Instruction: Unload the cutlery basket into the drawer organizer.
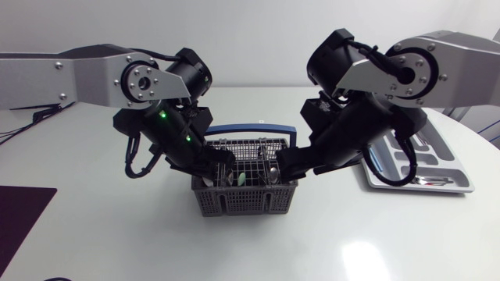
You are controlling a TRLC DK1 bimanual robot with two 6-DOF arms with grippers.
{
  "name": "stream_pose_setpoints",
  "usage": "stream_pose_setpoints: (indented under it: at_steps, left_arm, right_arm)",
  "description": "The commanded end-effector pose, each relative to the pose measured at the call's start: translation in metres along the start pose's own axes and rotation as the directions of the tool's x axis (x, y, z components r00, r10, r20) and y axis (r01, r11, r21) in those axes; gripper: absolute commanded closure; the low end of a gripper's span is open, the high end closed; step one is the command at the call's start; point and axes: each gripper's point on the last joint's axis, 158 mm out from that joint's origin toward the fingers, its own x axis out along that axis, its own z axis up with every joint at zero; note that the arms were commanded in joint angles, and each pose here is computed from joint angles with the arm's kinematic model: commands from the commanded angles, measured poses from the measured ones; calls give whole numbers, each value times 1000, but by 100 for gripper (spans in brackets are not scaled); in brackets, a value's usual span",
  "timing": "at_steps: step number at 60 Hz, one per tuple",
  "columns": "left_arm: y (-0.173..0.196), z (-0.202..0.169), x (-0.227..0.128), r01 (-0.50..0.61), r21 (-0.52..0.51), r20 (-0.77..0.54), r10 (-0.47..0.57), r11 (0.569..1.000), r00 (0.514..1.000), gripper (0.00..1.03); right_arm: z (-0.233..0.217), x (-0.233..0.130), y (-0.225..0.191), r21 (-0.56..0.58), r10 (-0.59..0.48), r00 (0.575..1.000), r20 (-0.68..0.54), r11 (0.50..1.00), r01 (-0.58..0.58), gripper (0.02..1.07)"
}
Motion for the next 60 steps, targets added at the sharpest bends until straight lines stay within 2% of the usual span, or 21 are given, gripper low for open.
stream_pose_setpoints:
  at_steps: [1, 19, 34, 44, 60]
  left_arm:
    - [-1, 9, -1, 11, 29, 17, -11, 1000, 1000, 100]
    - [-2, 9, -7, 14, 54, 29, -16, 998, 999, 100]
    - [-6, 12, -20, 37, 53, 46, -40, 998, 998, 100]
    - [-8, 14, -30, 47, 51, 69, -51, 998, 996, 100]
    - [-11, 14, -52, 72, 46, 94, -76, 996, 993, 100]
  right_arm:
    - [-8, 11, -6, 7, -12, 999, -38, 1000, 13, 7]
    - [2, 10, -7, -7, -6, 1000, 0, 1000, 6, 7]
    - [11, 8, -2, -62, 87, 995, 44, 995, -84, 7]
    - [13, 11, -2, -67, 93, 995, 37, 994, -90, 8]
    - [10, 17, 4, -96, 135, 990, 27, 987, -132, 30]
